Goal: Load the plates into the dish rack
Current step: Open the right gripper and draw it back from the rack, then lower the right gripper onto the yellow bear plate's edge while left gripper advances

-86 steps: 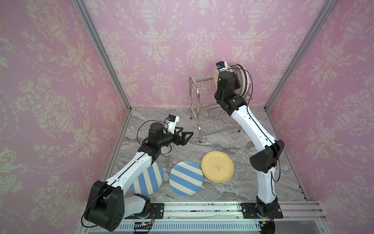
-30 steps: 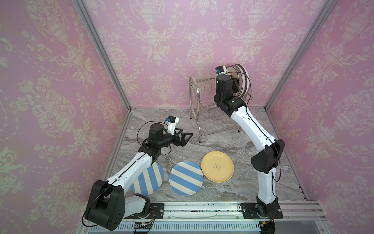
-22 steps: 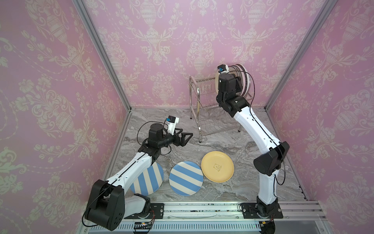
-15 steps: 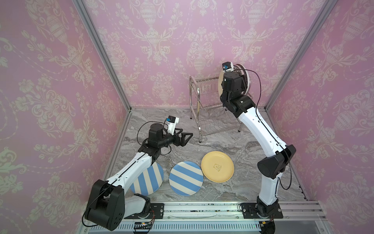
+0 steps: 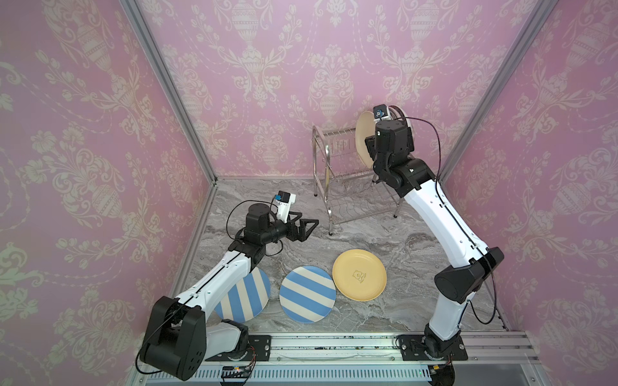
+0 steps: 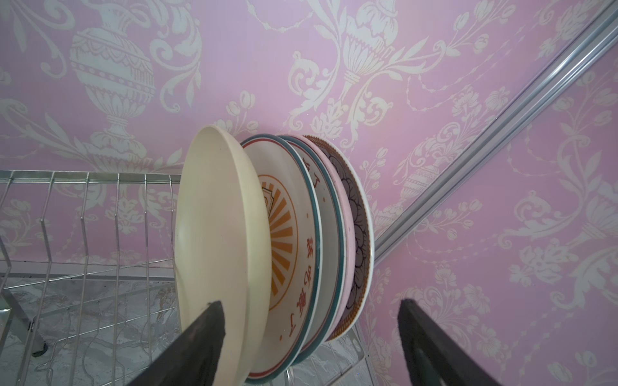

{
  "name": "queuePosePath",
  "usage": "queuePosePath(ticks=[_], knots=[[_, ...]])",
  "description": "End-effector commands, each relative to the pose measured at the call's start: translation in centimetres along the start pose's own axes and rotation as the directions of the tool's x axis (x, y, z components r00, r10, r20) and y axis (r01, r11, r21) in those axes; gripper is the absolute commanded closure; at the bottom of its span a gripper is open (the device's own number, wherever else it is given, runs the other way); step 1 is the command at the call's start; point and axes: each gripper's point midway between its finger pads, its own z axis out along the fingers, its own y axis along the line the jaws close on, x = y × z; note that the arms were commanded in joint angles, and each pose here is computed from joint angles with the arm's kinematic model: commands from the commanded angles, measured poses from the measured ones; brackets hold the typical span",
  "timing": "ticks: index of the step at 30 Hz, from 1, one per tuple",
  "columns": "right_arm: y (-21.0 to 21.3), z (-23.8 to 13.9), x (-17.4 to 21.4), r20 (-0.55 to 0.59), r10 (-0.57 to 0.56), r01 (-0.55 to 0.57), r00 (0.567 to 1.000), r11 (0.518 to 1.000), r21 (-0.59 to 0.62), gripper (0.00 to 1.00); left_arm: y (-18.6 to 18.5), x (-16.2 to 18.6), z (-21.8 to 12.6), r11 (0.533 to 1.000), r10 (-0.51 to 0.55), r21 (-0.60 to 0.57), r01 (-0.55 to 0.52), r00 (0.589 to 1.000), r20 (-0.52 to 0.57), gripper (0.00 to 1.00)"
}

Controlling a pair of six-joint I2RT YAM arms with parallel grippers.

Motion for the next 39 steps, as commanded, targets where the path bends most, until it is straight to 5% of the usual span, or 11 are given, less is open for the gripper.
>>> queuePosePath(ticks=[1, 13, 20, 25, 30, 35, 39], knots=[[-0.5, -1.3, -0.6, 0.015, 0.046, -0.046, 0.999, 0.998, -0.032, 0.17, -0.1, -1.0, -0.2, 1.0, 0.011, 0.003, -0.011, 1.0, 0.016, 0.01], [-0.9, -6.1, 0.8, -0.019, 0.193, -0.191, 0.981, 0.948, -0.256, 0.15, -0.1, -1.2, -0.6, 1.0, 0.015, -0.02, -0.014, 1.0, 0.019, 0.01], [1.0, -12.4, 9.4, -0.216, 0.245, -0.322, 0.945, 0.813, -0.485, 0.16, 1.6, 0.2, -0.6, 0.996, -0.008, -0.094, 0.008, 1.0, -0.007, 0.01], [0.8, -16.7, 17.5, -0.394, 0.305, -0.478, 0.867, 0.732, -0.486, 0.16, 2.3, 1.9, -0.7, 0.992, -0.036, -0.123, 0.03, 0.998, -0.048, 0.01], [1.3, -18.9, 28.1, -0.601, 0.282, -0.568, 0.748, 0.74, -0.36, 0.16, 3.0, 3.6, -0.5, 0.987, -0.095, -0.134, 0.087, 0.994, -0.056, 0.01], [2.8, -20.3, 33.7, -0.718, 0.289, -0.644, 0.633, 0.712, -0.281, 0.18, 3.1, 5.0, -0.6, 0.985, -0.113, -0.142, 0.102, 0.991, -0.076, 0.01], [4.1, -21.0, 36.6, -0.775, 0.249, -0.654, 0.581, 0.71, -0.262, 0.24, 2.8, 6.1, -0.3, 0.985, -0.119, -0.138, 0.104, 0.988, -0.101, 0.01]])
